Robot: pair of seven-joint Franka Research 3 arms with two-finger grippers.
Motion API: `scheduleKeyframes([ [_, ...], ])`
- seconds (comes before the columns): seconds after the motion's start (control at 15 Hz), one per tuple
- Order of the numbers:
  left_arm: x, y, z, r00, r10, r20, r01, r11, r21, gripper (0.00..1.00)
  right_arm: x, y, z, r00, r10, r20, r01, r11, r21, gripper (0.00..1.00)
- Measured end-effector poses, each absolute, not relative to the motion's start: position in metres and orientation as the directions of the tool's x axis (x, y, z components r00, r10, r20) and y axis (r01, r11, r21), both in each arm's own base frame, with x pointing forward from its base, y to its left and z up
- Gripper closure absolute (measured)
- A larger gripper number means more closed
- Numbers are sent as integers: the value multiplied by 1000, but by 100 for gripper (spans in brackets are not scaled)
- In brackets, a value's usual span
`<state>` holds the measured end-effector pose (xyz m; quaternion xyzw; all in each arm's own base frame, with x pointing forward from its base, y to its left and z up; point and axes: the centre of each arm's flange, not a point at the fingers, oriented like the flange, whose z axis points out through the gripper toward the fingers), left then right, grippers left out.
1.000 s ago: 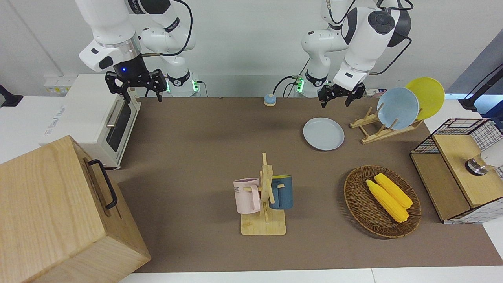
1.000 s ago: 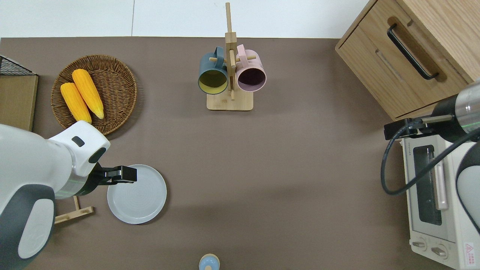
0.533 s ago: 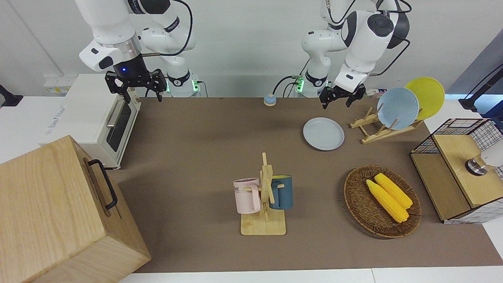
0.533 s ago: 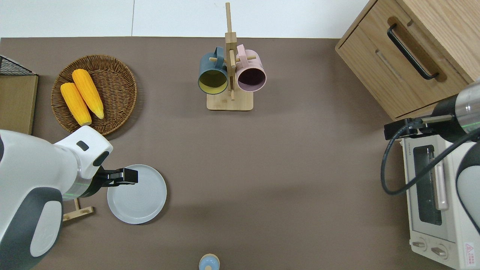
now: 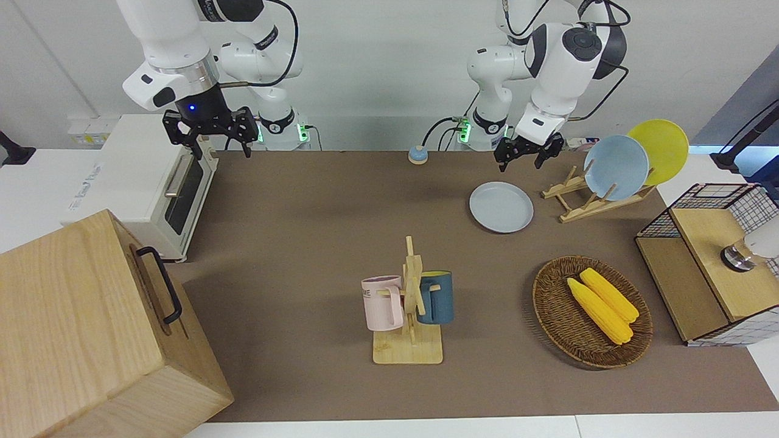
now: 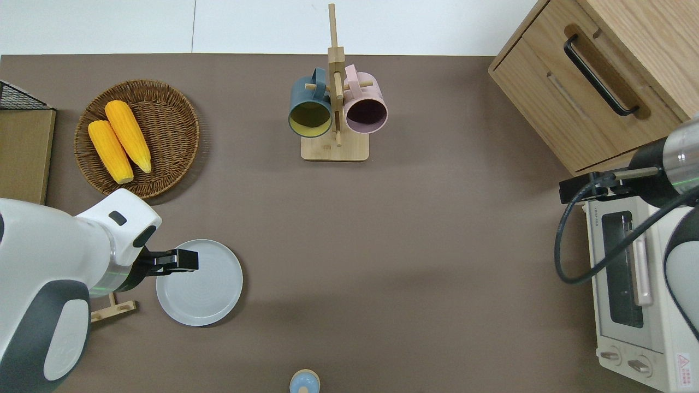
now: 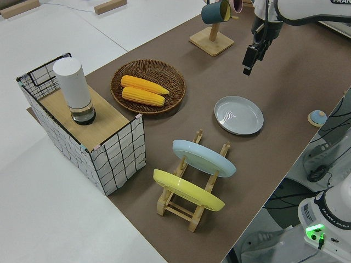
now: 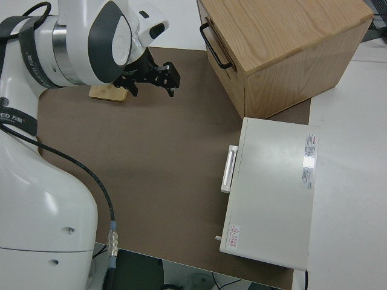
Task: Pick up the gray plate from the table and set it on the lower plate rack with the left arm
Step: 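Close the left gripper on the gray plate's rim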
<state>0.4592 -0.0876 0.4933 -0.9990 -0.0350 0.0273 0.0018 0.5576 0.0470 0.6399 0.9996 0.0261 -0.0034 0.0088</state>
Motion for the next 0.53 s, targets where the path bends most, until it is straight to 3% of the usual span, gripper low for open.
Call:
scheduleKeyframes([
  [0.53,435,-76,458,999,32,-40,31,-999,-18,0,558,47,640,999,52,-7,52,-998,17,1],
])
